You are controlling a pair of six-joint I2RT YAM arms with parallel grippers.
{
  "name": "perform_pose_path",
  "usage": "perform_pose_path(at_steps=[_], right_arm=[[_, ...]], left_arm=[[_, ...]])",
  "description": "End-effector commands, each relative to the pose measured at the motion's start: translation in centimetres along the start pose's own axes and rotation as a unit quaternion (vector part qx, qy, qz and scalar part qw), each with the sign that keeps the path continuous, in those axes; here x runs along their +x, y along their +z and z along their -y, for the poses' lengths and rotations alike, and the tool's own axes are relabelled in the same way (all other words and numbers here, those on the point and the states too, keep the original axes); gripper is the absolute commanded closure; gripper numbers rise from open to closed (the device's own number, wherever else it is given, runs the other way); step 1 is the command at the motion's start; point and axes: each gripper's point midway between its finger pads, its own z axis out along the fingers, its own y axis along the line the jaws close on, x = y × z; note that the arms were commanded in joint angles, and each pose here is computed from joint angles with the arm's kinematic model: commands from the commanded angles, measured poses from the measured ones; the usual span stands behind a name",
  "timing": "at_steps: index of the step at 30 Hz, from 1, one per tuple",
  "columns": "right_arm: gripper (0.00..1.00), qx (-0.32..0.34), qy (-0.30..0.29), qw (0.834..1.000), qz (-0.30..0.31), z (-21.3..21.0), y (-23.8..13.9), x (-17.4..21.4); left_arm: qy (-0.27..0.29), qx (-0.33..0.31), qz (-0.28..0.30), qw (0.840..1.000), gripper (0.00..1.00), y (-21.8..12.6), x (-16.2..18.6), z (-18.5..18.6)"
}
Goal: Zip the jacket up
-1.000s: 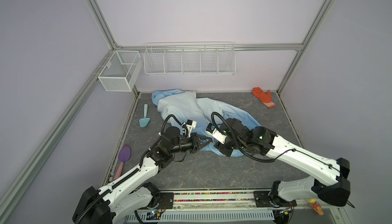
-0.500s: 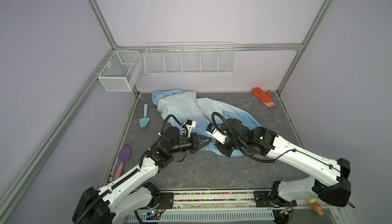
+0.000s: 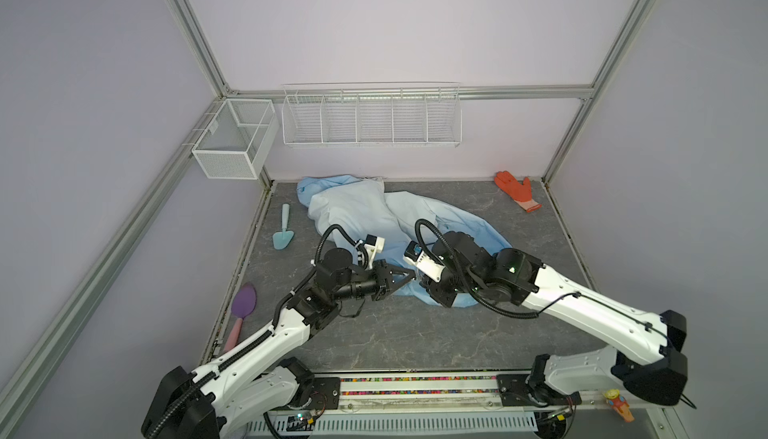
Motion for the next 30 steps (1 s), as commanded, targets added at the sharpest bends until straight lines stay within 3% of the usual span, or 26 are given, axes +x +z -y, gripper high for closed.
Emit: perform_pose_path(at_steps=[1,16,30], right_arm=[[0.74,0.004,-0.001,1.000,0.010,0.4,-1.1,0.1],[0.75,-0.004,0.002,1.000,0.007,0.2,-1.0,0.3],[0.87,-0.011,0.002,1.000,0.004,0.0,-0.2,0.1]], left_arm=[[0.021,0.024,-0.002,0.999,1.00,-0.4,-0.1,2.2],[0.022,0.026,-0.003,0.999,1.00,-0.4,-0.1,2.2],[0.024,0.032,-0.007,0.999,1.00,-0.4,0.0,2.6]])
